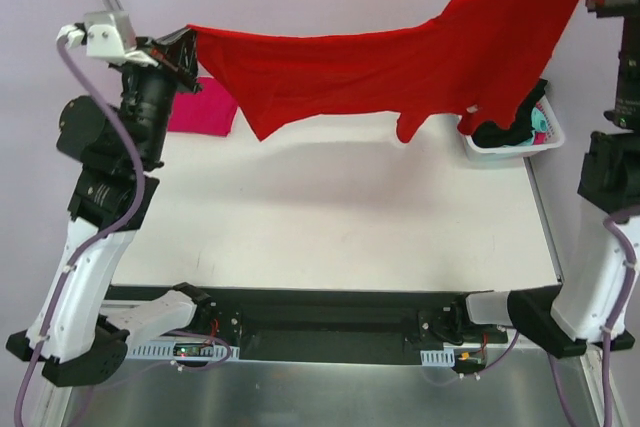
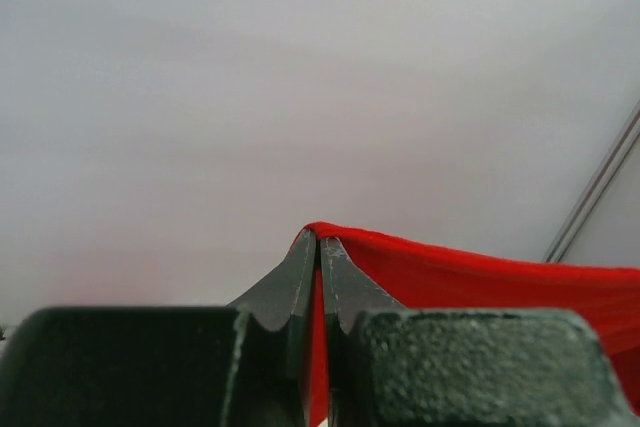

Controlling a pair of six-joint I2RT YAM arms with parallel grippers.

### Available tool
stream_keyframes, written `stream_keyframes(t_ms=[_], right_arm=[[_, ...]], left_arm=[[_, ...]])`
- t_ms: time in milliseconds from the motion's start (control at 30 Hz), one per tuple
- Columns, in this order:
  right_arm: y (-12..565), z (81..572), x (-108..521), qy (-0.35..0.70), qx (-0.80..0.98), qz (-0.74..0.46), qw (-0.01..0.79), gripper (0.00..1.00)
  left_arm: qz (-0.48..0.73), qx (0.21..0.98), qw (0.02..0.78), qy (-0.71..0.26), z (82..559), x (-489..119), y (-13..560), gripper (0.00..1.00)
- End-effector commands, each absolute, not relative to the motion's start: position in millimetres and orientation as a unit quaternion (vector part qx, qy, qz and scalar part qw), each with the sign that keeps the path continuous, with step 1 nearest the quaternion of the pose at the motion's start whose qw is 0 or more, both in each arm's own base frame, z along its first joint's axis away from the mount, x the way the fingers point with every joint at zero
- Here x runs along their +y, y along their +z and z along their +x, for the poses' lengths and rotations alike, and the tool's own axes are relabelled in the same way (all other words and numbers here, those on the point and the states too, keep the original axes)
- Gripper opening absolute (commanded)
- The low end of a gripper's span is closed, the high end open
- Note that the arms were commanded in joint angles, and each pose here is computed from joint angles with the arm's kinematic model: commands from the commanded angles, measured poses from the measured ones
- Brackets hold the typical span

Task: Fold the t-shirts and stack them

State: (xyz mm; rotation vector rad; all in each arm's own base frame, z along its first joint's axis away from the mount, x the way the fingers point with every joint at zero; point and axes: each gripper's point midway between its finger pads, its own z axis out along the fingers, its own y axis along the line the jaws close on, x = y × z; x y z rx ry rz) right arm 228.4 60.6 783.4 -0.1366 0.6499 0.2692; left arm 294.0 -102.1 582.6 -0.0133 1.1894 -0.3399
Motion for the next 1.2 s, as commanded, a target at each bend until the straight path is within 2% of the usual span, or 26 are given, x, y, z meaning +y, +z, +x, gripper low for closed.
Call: stream_keyframes(t_ms=[0,133,333,533,733,1000,1167], right_arm=[[793.0,169.2,56.5,0.157,0.272,-0.069,0.947,0.01],[782.4,147.1,55.9,0.174,0.278,-0.069,0.942,0.01],[784.5,120.5,53.8,0.192,0.275,-0.065,0.94,0.01],[793.5,124.8,53.6,0.199,0.283,-0.058,0.936,0.01],[773.6,182.3,58.6,0.189,0.339,-0.048,0.92,0.01],[690.7,298.5,73.6,0.165,0.455,-0.05,0.873,0.01],[677.4,353.4,78.8,0.134,0.475,-0.066,0.867,0.01]], left_arm=[[-0.013,0.509,0.835,-0.208,249.9,-92.0,600.3,0.0],[-0.003,0.503,0.833,-0.232,229.9,-91.1,590.9,0.0],[-0.005,0.475,0.84,-0.262,189.5,-77.5,607.2,0.0],[-0.006,0.466,0.843,-0.269,183.1,-75.7,632.4,0.0],[-0.007,0.49,0.835,-0.251,213.4,-86.6,631.2,0.0],[-0.027,0.573,0.796,-0.194,294.6,-109.2,549.1,0.0],[-0.057,0.56,0.809,-0.169,356.6,-110.3,530.4,0.0]])
